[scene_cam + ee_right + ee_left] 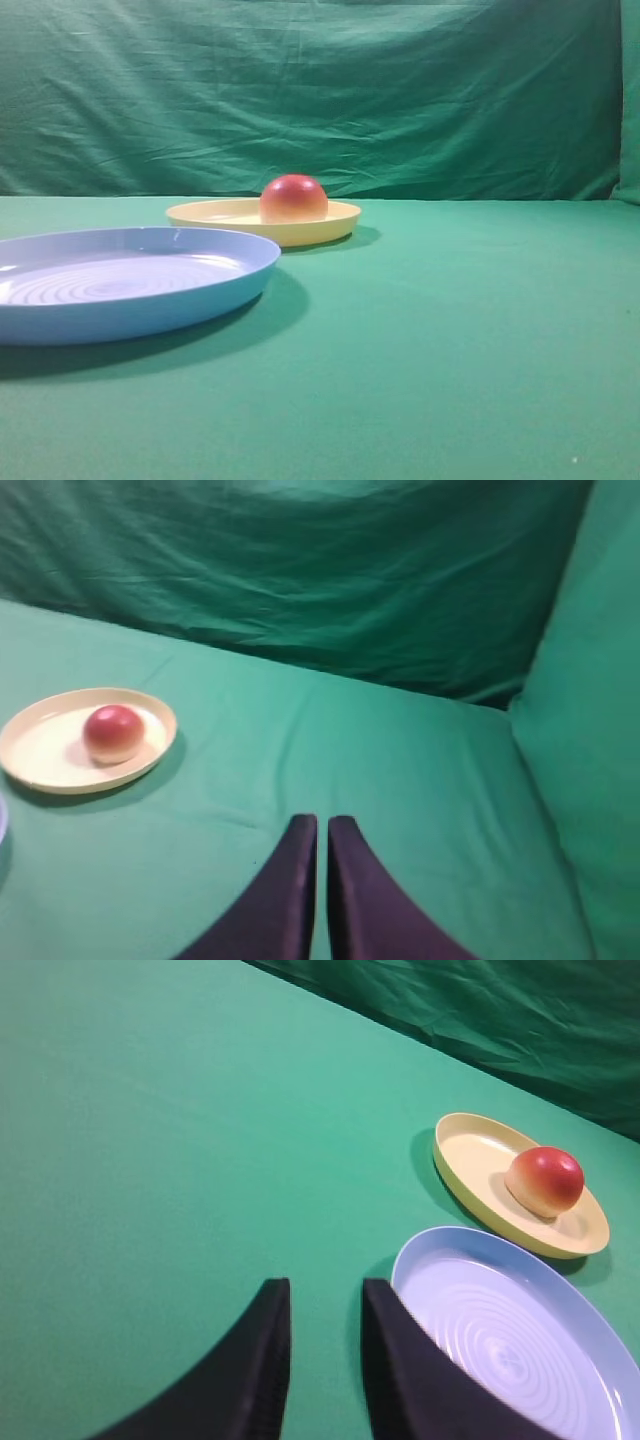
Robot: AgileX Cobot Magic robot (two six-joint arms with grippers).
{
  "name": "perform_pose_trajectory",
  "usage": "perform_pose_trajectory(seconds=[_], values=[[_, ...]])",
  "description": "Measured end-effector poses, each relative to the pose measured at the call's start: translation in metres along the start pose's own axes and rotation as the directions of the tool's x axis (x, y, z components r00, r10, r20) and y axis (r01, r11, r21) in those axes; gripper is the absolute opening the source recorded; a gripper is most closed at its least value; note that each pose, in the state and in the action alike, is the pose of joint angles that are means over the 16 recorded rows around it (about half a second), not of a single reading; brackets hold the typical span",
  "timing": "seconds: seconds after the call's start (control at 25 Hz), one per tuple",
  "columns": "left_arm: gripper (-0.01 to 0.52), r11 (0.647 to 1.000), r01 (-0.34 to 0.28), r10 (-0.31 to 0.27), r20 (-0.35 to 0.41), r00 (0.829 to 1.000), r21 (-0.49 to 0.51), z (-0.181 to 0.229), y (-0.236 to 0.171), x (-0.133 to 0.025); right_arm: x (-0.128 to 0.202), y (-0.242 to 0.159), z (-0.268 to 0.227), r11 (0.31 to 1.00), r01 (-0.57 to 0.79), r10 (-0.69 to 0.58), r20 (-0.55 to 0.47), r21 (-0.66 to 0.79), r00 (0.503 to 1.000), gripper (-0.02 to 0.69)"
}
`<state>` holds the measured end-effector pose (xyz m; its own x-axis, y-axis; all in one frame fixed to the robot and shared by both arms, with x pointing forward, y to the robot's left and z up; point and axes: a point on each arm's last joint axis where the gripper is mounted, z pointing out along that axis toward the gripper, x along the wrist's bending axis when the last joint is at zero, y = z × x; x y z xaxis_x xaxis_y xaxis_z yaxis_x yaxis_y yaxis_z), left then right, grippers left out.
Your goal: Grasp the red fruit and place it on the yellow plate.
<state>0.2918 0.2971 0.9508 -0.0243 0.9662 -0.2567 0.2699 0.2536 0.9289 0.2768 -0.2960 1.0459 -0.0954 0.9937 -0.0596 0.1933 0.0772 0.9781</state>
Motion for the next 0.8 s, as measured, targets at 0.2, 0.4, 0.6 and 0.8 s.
perform_pose_trajectory(seconds=[0.2, 0.4, 0.6, 0.8], values=[[0.157, 1.000, 0.000, 0.000, 0.000, 1.000, 0.000, 0.000, 0.000, 0.000, 0.001, -0.043, 0.017, 0.999, -0.026, 0.025, 0.042, 0.022, 0.999, 0.000], [0.157, 1.000, 0.000, 0.000, 0.000, 1.000, 0.000, 0.000, 0.000, 0.000, 0.003, -0.075, 0.028, 0.997, -0.042, 0.039, 0.044, 0.063, 0.998, 0.000], [0.157, 1.000, 0.000, 0.000, 0.000, 1.000, 0.000, 0.000, 0.000, 0.000, 0.004, -0.092, 0.033, 0.993, -0.053, 0.050, 0.039, 0.101, 0.998, 0.000], [0.157, 1.000, 0.000, 0.000, 0.000, 1.000, 0.000, 0.000, 0.000, 0.000, 0.005, -0.094, 0.033, 0.992, -0.058, 0.054, 0.037, 0.109, 0.998, 0.000]])
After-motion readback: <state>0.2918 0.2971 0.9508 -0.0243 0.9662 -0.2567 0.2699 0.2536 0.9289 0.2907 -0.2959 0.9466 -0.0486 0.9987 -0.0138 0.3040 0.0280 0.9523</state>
